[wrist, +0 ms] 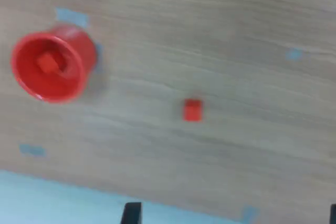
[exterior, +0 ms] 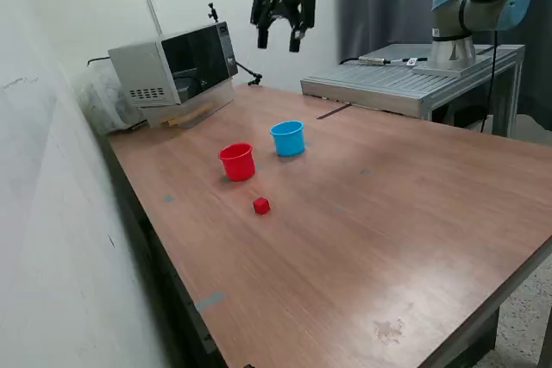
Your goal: Place red objects in the red bin, and blue objects in the blue bin.
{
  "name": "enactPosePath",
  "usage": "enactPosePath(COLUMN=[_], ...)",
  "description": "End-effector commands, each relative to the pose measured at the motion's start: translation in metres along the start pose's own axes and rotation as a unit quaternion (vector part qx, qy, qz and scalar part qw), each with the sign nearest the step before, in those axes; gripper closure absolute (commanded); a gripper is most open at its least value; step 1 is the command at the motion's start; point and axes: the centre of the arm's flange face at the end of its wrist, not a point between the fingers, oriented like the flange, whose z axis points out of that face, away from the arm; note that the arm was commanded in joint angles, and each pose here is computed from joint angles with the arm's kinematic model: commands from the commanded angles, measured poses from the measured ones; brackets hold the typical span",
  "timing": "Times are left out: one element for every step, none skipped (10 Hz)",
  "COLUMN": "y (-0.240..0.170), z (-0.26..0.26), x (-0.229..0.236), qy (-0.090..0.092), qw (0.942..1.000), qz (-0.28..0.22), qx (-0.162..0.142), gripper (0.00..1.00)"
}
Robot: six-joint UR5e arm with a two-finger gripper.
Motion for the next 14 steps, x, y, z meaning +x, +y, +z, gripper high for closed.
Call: enactPosePath(y=[-0.008,-0.007,0.002,0.012,0.021,0.03,0.036,0.04,0.041,0.041,0.043,0.044,0.044,0.043], z=[-0.042,-0.034,-0.003,0.03,0.066,0.103,0.142,0.179,0.213,0.233,0.254,0.268,0.277,0.286], x=[0.05,0.052,0.054,0.055,0.055,0.056,0.056,0.053,0.051,0.047,0.047,0.041,0.032,0.023], qy=[0.012,0.014,0.028,0.031,0.033,0.034,0.034,0.032,0.032,0.028,0.027,0.025,0.024,0.023], qw=[0.9992,0.9992,0.9991,0.9992,0.9991,0.9988,0.9987,0.9982,0.9976,0.9981,0.9979,0.9977,0.9974,0.9971], qz=[-0.033,-0.033,-0.033,-0.025,-0.014,-0.006,0.0,0.007,0.011,0.023,0.029,0.032,0.038,0.043], qx=[-0.021,-0.016,-0.004,0.009,0.023,0.034,0.038,0.05,0.06,0.049,0.051,0.054,0.056,0.059], gripper=[0.0,0.0,0.0,0.0,0.0,0.0,0.0,0.0,0.0,0.0,0.0,0.0,0.0,0.0])
